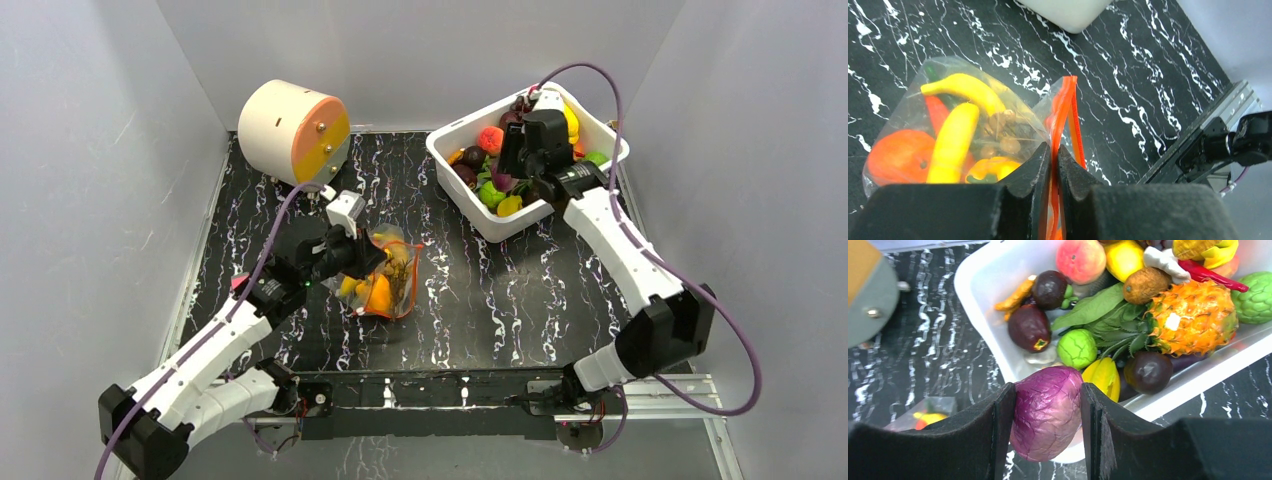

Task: Place the food in the zip-top bag and seal the zipper
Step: Pick up the fake vegetable from the bin.

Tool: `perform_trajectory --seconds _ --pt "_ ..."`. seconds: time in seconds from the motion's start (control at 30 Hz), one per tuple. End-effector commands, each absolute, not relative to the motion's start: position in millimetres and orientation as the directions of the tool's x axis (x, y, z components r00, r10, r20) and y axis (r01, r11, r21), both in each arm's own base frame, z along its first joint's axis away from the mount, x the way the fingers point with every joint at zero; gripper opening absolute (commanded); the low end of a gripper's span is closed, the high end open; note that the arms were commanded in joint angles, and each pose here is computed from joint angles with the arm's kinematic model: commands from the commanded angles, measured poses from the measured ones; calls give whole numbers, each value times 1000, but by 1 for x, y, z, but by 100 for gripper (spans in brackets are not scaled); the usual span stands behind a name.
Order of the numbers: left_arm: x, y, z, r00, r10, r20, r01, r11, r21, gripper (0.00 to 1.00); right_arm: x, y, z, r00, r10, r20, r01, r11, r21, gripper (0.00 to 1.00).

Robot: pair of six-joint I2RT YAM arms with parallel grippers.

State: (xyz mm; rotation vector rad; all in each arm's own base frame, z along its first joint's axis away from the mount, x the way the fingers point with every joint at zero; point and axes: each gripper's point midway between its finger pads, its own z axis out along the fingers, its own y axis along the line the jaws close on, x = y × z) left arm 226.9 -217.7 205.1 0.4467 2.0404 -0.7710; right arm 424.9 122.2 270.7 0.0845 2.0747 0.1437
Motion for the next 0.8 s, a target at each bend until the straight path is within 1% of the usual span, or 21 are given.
perform_trajectory --seconds 0.0,0.13,0.33,0.53,0.77 --pt "241 -219 241 -513 -64 -856 530 761 -375 8 405 142 307 -427 198 -882 -110 957 268 28" --pt "248 -220 248 -515 -89 -853 502 775 -384 8 381 167 324 -416 257 -872 -237 895 377 26" --pt "257 -227 259 -524 -126 -842 483 770 -417 8 339 206 337 -429 317 -846 -381 785 488 25" --pt "261 -233 262 -551 -158 -819 458 764 -455 8 293 250 342 -468 366 -805 -477 662 578 24" --pt "259 -234 264 -563 -182 -806 449 752 -483 8 256 300 312 -564 354 -746 -508 563 652 24"
